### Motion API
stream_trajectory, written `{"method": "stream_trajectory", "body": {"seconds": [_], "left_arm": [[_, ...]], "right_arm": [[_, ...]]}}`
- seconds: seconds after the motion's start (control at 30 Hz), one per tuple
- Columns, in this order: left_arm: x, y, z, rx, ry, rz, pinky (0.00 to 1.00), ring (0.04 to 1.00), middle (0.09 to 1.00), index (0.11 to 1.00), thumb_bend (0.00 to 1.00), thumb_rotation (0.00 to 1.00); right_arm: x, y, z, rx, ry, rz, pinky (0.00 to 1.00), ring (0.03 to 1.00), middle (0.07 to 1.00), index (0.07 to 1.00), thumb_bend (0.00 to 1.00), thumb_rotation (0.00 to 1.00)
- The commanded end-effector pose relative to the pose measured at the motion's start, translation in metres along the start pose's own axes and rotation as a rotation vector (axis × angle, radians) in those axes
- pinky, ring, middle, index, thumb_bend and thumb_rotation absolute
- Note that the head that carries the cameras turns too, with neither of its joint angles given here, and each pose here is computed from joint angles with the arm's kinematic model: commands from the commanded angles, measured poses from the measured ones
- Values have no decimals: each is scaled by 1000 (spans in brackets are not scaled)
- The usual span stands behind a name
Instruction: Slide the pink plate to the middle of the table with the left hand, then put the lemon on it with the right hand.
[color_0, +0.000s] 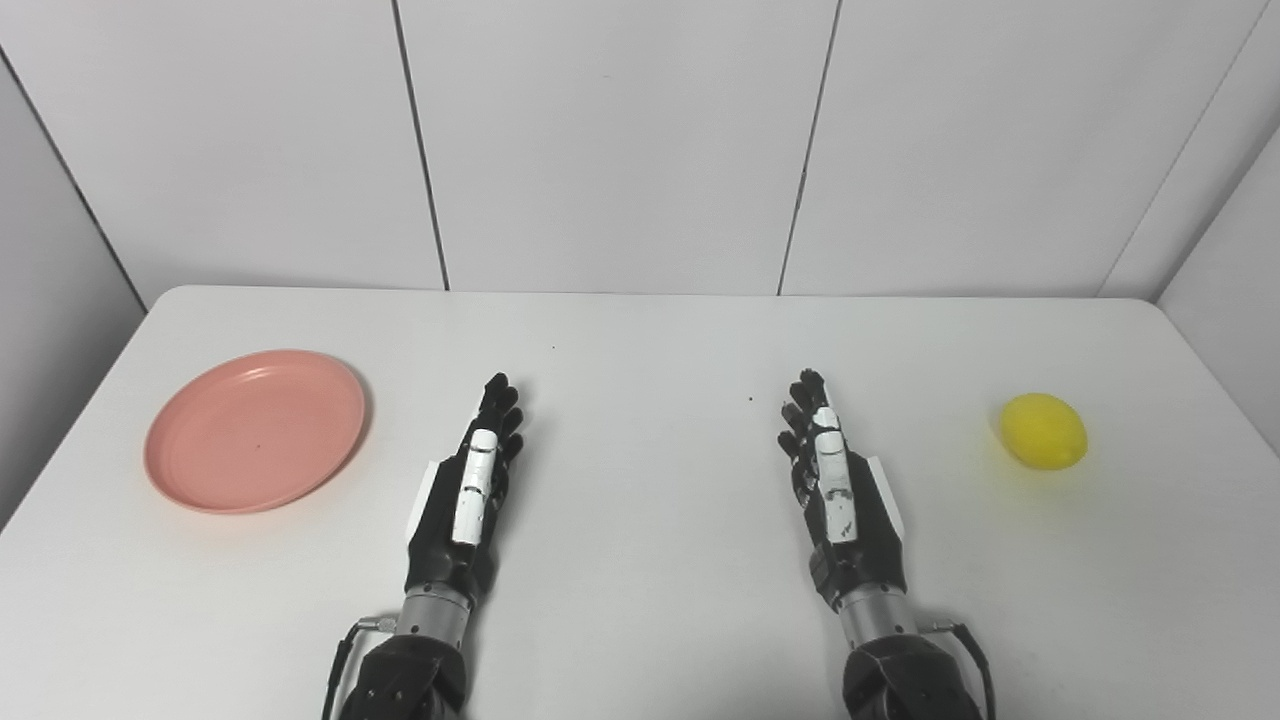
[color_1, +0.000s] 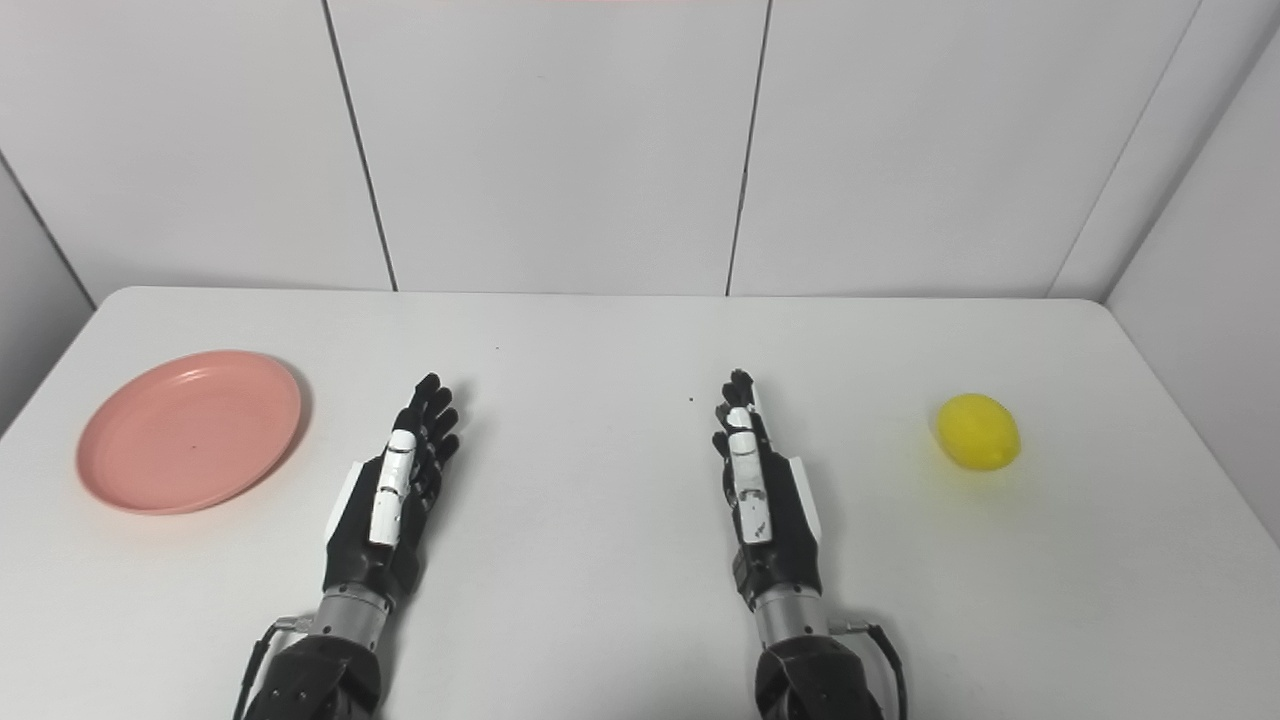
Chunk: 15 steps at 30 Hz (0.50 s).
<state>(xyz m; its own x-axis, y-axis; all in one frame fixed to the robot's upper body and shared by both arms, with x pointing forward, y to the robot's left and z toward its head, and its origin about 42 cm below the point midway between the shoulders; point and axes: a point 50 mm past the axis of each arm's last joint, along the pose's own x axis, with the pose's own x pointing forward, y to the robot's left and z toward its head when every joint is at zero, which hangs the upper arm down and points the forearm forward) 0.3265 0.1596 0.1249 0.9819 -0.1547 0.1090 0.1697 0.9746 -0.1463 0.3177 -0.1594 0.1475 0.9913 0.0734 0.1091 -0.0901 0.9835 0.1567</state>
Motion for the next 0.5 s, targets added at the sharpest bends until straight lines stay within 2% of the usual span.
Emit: {"method": "stream_trajectory", "body": {"seconds": [0.0, 0.47], "left_arm": [[6, -6, 4, -16, -36, -17, 1000, 1000, 1000, 1000, 588, 1000], [6, -6, 3, -12, -34, -16, 1000, 1000, 1000, 1000, 596, 1000]], "right_arm": [[6, 3, 13, -4, -43, 27, 1000, 1000, 1000, 995, 692, 1000], [9, 2, 11, -9, -46, 24, 1000, 1000, 1000, 987, 698, 1000]]}}
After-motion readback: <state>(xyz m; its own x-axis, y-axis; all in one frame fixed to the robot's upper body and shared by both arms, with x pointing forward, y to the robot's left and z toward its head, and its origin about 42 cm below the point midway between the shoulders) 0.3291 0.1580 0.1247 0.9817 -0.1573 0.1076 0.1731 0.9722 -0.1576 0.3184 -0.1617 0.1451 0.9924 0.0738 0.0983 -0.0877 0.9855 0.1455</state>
